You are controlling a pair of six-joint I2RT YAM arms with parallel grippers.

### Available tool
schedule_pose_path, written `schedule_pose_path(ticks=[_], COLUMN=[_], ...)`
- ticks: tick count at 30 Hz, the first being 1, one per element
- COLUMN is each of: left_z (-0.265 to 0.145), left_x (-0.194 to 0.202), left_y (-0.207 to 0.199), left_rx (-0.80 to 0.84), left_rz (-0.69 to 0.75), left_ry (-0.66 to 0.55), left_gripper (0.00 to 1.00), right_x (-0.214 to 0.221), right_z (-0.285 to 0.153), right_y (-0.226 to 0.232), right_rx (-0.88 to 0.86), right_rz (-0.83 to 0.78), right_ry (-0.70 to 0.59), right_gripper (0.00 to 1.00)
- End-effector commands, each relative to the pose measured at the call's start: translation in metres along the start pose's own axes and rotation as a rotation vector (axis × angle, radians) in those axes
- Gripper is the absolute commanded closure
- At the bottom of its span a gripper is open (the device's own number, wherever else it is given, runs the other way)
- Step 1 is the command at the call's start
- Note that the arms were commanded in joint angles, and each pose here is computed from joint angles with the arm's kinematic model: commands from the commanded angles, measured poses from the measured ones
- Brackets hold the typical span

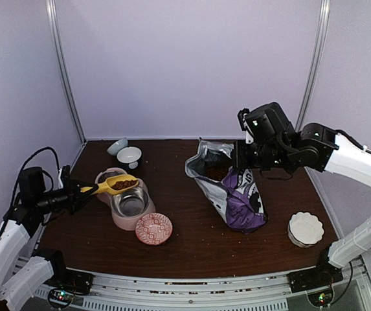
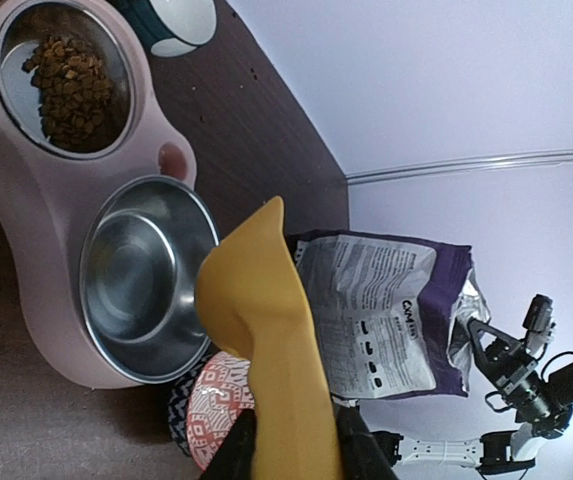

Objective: Serve the pet food

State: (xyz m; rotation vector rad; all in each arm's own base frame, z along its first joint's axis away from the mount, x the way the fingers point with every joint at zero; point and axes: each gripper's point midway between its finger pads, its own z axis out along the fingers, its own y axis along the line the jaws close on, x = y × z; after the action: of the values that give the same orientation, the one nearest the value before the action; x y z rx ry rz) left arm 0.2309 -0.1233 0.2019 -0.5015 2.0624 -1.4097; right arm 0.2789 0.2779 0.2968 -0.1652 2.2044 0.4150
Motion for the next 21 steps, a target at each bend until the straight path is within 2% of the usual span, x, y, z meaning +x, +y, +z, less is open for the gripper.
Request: schedule_pose_path(ticks=[1,21], left_z=[-0.005,-0.009], left_x=[0.010,0.006], left_y=[0.004,0.017], left_rx=[-0.038,-0.168], left_rz=[0.067,0.143], left_ry=[0.052,0.074], left_gripper=[1.00,1.00], right_x=[-0.012,-0.010], right_z=[-0.009,-0.009], right_y=[-0.007,-0.014], right_rx=[0.009,0.013], right_rz=[0.030,0.036], right_ry=[-0.050,-0.051], right_gripper=[0.97,0.96])
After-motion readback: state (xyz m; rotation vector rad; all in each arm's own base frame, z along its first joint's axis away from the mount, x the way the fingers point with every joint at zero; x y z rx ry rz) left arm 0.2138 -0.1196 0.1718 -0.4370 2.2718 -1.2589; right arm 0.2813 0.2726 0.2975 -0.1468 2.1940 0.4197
